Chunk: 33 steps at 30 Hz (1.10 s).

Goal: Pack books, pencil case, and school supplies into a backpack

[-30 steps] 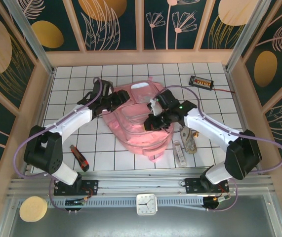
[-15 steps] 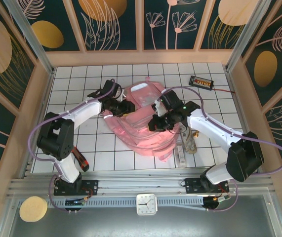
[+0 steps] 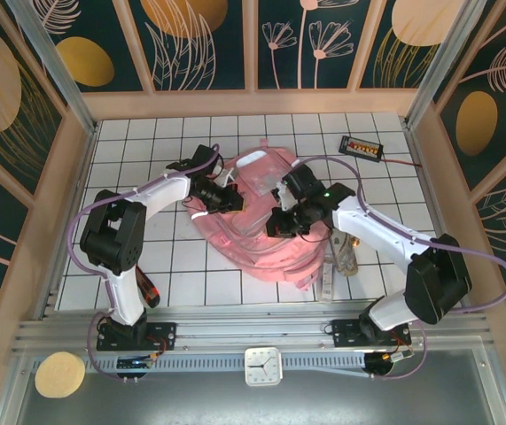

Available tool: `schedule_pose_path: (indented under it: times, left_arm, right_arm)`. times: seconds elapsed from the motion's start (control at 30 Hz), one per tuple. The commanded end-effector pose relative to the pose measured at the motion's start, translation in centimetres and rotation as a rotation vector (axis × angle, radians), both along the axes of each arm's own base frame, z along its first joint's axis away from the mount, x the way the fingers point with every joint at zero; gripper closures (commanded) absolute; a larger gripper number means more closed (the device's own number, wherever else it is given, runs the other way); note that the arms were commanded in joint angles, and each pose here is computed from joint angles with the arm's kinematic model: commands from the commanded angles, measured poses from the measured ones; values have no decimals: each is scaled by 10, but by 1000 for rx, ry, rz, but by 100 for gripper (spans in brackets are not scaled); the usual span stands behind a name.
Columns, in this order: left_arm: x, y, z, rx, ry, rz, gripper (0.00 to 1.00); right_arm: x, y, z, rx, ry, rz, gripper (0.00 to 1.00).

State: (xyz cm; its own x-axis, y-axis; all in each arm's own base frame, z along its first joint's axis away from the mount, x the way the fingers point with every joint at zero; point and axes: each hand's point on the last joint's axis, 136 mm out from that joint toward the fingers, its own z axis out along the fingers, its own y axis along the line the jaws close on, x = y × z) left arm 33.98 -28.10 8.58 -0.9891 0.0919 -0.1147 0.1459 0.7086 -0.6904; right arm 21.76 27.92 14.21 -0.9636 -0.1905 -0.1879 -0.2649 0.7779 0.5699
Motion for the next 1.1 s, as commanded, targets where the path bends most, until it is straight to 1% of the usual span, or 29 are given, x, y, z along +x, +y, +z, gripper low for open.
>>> schedule_pose_path:
  times: [0.0, 0.13, 0.23, 0.3, 0.4, 0.5, 0.53, 0.57, 0.67, 0.7, 0.77, 0.8, 0.87, 0.9, 0.93, 1.0, 1.07]
  left_arm:
    - [-21, -29, 3, -133, 107, -24, 100]
    - [-7, -33, 3, -145, 89, 30, 100]
    - [-3, -36, -3, -151, 93, 41, 100]
    - [-2, -39, -4, -155, 88, 36, 100]
    - [-1, -39, -2, -154, 70, 38, 100]
    - [0, -33, 1, -132, 38, 61, 100]
    - [3, -30, 5, -123, 15, 72, 96]
    - [6, -28, 9, -115, -8, 82, 93]
    - [17, -16, 35, -102, -98, 127, 93]
    - [22, -9, 47, -94, -134, 155, 89]
    - [31, 9, 61, -66, -184, 220, 68]
    - [33, 21, 78, -58, -233, 255, 63]
    - [35, 40, 87, -18, -281, 295, 49]
    - [34, 48, 91, 9, -302, 307, 38]
    - [32, 55, 94, 34, -324, 320, 33]
    - [24, 64, 102, 43, -352, 342, 27]
    - [13, 72, 107, 42, -369, 369, 18]
  right_arm:
    - [-17, 31, -5, 36, 30, 37, 100]
    - [-49, 57, -13, 30, 113, 115, 100]
    - [-63, 69, -17, -28, 141, 161, 100]
    - [-67, 80, -16, -35, 148, 181, 100]
    - [-70, 89, -17, -39, 148, 185, 100]
    - [-68, 84, -26, -60, 153, 161, 100]
    - [-67, 83, -25, -59, 147, 157, 100]
    - [-65, 83, -24, -53, 139, 151, 100]
    - [-52, 83, -19, -22, 126, 114, 100]
    - [-47, 82, -18, -18, 119, 97, 100]
    - [-34, 78, -15, -9, 89, 65, 100]
    - [-28, 75, -15, 1, 91, 46, 100]
    - [-7, 70, -14, 32, 83, 13, 100]
    - [5, 67, -13, 43, 76, 2, 100]
    - [18, 66, -11, 52, 71, -6, 100]
    - [40, 62, -6, 48, 63, -14, 100]
    - [52, 67, 4, 62, 56, 3, 100]
